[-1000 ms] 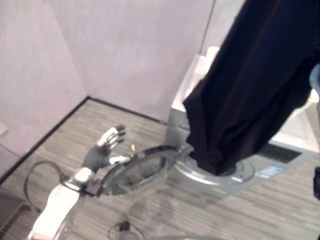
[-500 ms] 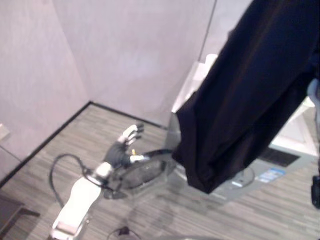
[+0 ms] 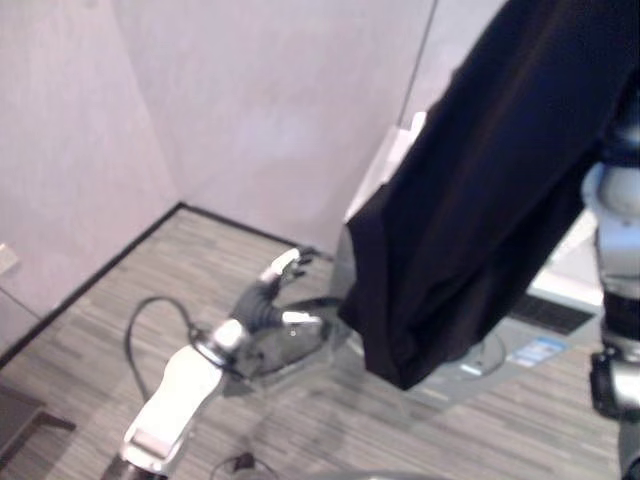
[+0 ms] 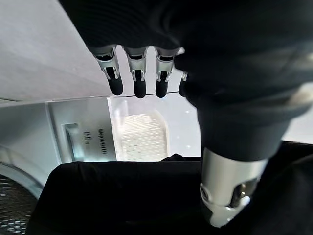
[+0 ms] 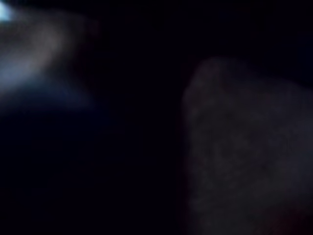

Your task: Grab the laundry basket,head to the washer,open it,put in the laundry and shut it.

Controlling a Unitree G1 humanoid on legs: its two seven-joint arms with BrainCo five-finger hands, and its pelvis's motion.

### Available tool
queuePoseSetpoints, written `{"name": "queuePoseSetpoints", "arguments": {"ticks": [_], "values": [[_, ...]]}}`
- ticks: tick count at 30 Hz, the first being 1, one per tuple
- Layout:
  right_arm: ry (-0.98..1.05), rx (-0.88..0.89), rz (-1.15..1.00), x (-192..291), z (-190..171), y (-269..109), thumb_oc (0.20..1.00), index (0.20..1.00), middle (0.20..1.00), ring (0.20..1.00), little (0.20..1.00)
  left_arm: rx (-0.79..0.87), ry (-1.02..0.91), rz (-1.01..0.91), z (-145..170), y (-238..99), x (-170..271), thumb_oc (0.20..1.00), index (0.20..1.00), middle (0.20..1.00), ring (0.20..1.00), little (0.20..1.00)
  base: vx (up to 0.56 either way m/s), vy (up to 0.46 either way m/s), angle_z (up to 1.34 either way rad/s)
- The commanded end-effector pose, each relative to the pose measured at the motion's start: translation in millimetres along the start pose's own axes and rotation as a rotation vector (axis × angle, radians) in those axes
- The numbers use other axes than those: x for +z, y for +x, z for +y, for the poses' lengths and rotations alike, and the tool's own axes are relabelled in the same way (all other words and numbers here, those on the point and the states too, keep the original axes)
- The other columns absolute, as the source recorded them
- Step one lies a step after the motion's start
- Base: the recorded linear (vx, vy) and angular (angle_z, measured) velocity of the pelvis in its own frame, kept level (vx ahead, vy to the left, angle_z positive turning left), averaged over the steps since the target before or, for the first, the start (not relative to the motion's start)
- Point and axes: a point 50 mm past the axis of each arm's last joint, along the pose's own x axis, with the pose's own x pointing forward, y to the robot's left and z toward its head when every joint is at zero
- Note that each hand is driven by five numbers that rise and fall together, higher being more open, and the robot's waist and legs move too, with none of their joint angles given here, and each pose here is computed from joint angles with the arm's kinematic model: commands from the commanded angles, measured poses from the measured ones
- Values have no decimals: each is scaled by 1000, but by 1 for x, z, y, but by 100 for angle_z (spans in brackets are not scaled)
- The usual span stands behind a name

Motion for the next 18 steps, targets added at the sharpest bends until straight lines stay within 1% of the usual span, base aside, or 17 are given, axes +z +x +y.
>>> {"name": "queuePoseSetpoints", "arguments": {"ticks": [1,5,8,18], "values": [[-15,-104,-1,-4,-21,16,200,200,200,200,200,11,90,-120,5,20,18,1000,1000,1000,1000,1000,-19,-16,-3],[31,-91,32,-6,-13,9,200,200,200,200,200,36,99,-91,5,27,8,1000,1000,1000,1000,1000,-15,-13,-3],[62,-89,53,-8,-8,5,200,200,200,200,200,45,68,-72,1,31,1,1000,1000,1000,1000,1000,-12,-9,-9],[149,-91,95,-8,9,-2,200,200,200,200,200,22,110,-139,-12,64,12,1000,1000,1000,1000,1000,0,1,-1]]}}
